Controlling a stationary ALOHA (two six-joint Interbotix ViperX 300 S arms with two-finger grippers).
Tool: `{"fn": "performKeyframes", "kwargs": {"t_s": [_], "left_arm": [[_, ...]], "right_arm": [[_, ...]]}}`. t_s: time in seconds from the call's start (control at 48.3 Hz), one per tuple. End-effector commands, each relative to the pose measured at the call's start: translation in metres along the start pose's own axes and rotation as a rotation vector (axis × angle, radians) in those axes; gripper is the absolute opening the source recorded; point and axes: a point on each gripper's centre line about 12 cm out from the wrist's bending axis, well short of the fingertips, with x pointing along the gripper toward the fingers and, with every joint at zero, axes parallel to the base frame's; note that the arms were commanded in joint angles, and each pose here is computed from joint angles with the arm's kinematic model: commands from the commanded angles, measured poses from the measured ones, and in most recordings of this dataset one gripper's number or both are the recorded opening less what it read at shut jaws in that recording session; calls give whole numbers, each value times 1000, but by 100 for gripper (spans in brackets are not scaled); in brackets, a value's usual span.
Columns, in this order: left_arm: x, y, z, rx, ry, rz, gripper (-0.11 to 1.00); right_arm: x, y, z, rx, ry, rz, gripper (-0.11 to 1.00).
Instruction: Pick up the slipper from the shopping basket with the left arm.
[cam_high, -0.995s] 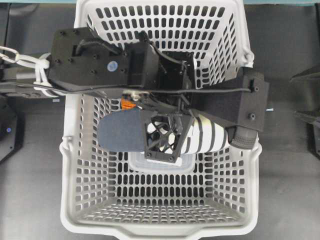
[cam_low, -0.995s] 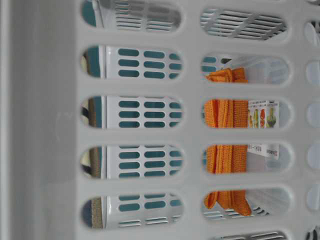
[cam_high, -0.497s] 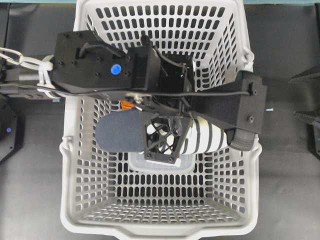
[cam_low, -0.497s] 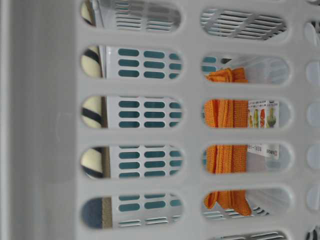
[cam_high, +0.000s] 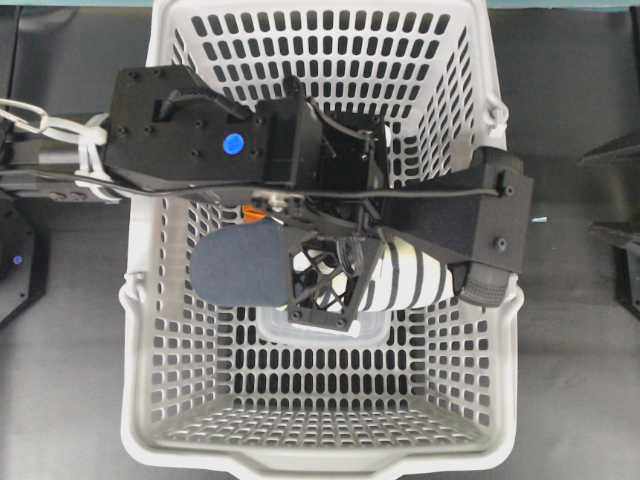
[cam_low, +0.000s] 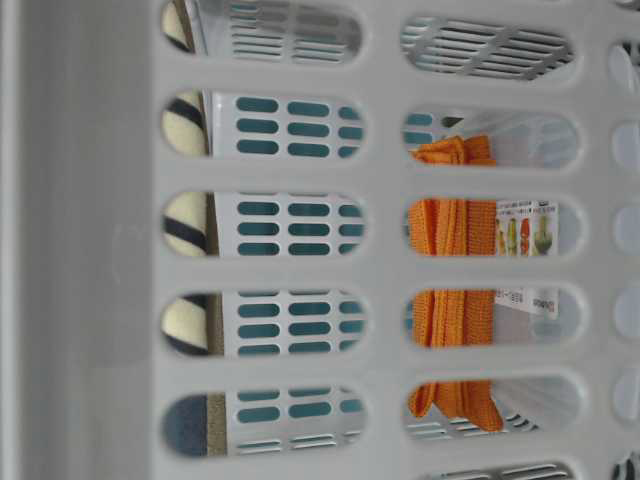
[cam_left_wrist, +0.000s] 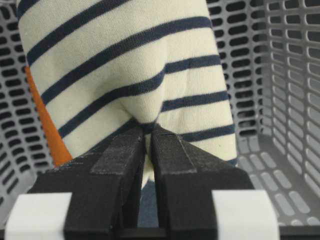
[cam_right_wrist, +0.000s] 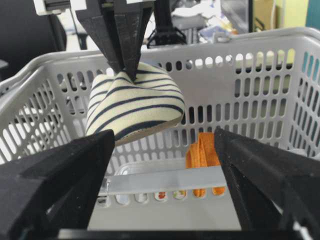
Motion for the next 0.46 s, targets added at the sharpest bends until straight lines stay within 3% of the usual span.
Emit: {"fn": "performKeyframes", "kwargs": {"t_s": [0.0,0.435], "left_arm": [[-15,0,0,3,-35,6,4],[-15,-1,0,5,-37,6,4]], "right_arm": [[1,0,3,5,-12,-1,78],[1,0,4,6,-17,0,78]]}}
